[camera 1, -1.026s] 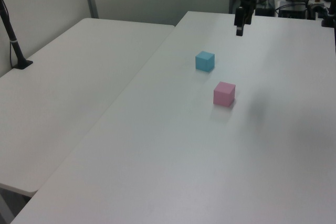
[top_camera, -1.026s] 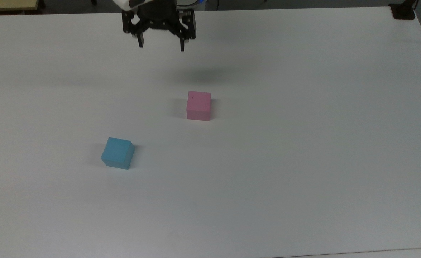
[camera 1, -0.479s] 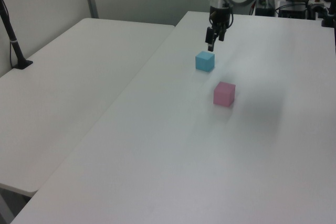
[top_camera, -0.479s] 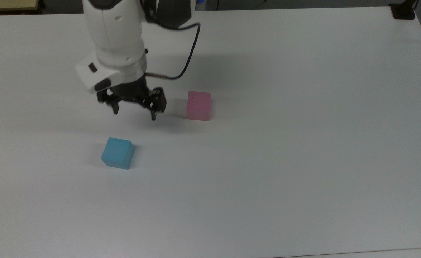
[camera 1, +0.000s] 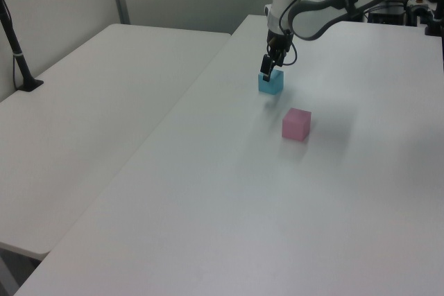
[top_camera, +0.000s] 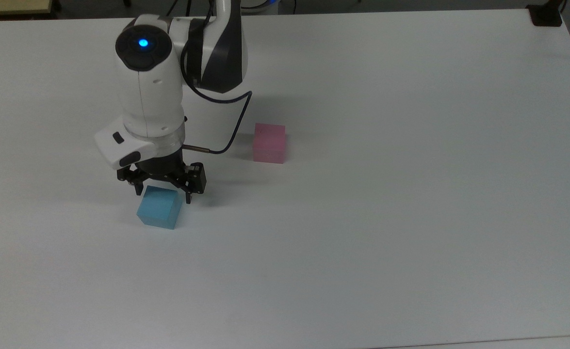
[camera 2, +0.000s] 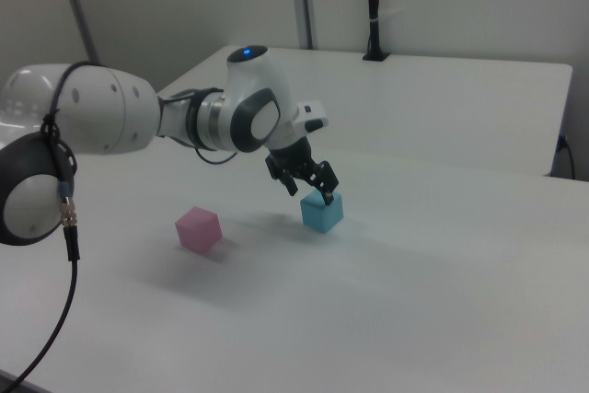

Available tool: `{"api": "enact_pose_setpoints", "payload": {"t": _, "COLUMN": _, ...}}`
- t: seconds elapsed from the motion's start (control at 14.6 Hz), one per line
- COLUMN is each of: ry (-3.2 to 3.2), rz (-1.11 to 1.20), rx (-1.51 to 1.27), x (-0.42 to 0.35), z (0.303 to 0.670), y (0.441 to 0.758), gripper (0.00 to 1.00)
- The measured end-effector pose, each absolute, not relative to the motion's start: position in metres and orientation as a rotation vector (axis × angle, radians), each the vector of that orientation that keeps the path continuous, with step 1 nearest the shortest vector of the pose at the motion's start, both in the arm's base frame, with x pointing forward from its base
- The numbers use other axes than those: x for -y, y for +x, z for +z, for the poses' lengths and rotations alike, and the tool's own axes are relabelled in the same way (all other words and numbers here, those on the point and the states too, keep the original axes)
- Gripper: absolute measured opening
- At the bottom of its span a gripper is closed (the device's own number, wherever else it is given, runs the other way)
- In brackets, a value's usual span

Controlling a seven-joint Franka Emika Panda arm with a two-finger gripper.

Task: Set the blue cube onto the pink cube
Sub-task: 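Close the gripper on the light-blue cube and lift it, then carry the light-blue cube over the pink cube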

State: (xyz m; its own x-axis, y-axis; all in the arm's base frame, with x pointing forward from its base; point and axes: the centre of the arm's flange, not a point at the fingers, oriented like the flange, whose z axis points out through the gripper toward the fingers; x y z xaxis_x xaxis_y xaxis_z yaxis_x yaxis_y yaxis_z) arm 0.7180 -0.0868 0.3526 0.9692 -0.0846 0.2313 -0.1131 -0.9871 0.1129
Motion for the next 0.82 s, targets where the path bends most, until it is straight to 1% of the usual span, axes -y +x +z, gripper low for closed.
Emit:
{"api": "enact_pose_setpoints", "payload": {"t": 0.07, "ry": 2.986, "rz": 0.351, "rx": 0.141, "x": 0.088, "z": 0.342, "y": 0.72, "gripper": 1.0}}
{"api": "enact_pose_setpoints", "payload": {"t": 0.14, "ry": 2.985, "rz": 0.36, "rx": 0.136, "x": 0.089, "z": 0.333, "y": 0.722, "gripper": 0.97}}
{"api": "enact_pose_setpoints", "payload": {"t": 0.21, "ry": 2.985, "rz": 0.366, "rx": 0.134, "x": 0.089, "z": 0.327, "y": 0.723, "gripper": 0.97}}
{"api": "enact_pose_setpoints", "payload": {"t": 0.27, "ry": 2.985, "rz": 0.373, "rx": 0.13, "x": 0.088, "z": 0.322, "y": 0.724, "gripper": 0.95}}
{"api": "enact_pose_setpoints", "payload": {"t": 0.34, "ry": 2.983, "rz": 0.38, "rx": 0.125, "x": 0.088, "z": 0.317, "y": 0.726, "gripper": 0.8}}
{"api": "enact_pose_setpoints", "payload": {"t": 0.41, "ry": 2.984, "rz": 0.382, "rx": 0.123, "x": 0.087, "z": 0.316, "y": 0.726, "gripper": 0.7}}
{"api": "enact_pose_setpoints", "payload": {"t": 0.48, "ry": 2.982, "rz": 0.394, "rx": 0.119, "x": 0.085, "z": 0.319, "y": 0.728, "gripper": 0.59}}
{"api": "enact_pose_setpoints", "payload": {"t": 0.55, "ry": 2.981, "rz": 0.409, "rx": 0.126, "x": 0.083, "z": 0.324, "y": 0.73, "gripper": 0.59}}
{"api": "enact_pose_setpoints", "payload": {"t": 0.68, "ry": 2.98, "rz": 0.456, "rx": 0.132, "x": 0.07, "z": 0.345, "y": 0.732, "gripper": 0.59}}
{"api": "enact_pose_setpoints", "payload": {"t": 0.82, "ry": 2.988, "rz": 0.486, "rx": 0.101, "x": 0.05, "z": 0.368, "y": 0.723, "gripper": 0.59}}
